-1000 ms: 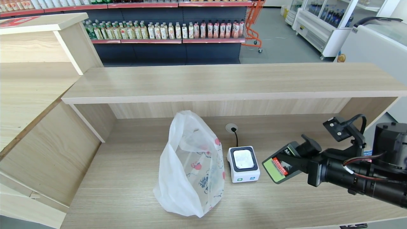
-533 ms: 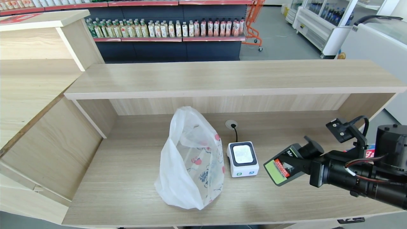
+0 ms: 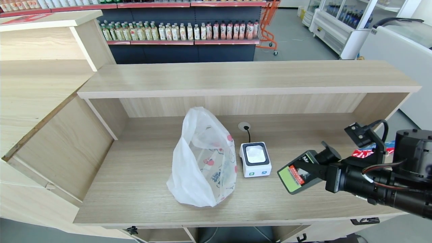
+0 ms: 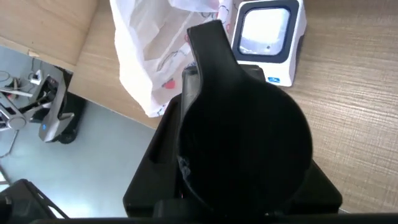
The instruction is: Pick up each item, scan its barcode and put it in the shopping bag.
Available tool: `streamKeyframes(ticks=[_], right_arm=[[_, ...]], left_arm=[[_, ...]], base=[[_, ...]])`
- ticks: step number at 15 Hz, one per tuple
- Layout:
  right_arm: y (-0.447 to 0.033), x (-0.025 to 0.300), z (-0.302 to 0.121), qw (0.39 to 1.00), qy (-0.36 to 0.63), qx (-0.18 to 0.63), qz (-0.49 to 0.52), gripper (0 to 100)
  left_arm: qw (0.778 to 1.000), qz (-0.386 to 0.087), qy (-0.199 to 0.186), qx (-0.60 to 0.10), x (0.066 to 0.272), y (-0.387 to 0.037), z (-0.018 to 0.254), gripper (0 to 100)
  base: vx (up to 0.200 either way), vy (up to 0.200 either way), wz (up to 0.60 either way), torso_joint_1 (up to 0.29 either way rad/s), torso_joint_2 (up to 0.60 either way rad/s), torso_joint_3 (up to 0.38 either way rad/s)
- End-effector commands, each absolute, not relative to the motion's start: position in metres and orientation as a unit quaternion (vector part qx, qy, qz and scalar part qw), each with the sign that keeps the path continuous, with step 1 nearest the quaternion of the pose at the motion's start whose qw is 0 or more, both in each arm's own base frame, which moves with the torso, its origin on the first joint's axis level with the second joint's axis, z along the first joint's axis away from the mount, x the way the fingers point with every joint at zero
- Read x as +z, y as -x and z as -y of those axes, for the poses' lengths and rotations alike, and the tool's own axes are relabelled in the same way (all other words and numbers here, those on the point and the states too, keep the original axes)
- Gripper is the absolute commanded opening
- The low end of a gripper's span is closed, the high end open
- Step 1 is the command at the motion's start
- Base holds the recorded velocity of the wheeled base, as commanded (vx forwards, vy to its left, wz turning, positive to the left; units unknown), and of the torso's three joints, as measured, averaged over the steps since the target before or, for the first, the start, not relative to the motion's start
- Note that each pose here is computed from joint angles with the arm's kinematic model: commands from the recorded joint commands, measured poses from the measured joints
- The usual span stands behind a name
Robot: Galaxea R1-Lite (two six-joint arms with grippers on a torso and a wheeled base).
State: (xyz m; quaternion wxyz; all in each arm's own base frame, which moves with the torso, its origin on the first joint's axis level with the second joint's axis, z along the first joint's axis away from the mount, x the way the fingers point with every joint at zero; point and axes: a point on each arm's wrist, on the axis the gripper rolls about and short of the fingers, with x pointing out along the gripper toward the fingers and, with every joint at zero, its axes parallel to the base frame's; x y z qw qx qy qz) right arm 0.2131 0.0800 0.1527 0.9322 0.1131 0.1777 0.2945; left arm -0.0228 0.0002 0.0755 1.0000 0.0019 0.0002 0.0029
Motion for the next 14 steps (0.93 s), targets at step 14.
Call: streamKeyframes(ticks=[14], right_arm=[[-0.315, 0.084, -0.166, 0.905, -0.070, 0.337, -0.251, 0]], left_arm=[[1.000, 0.000, -0.002, 0.003, 0.075, 0.023, 0.000, 100]], base=[[0.000, 0.043, 0.00, 0.001, 0.00, 0.000]])
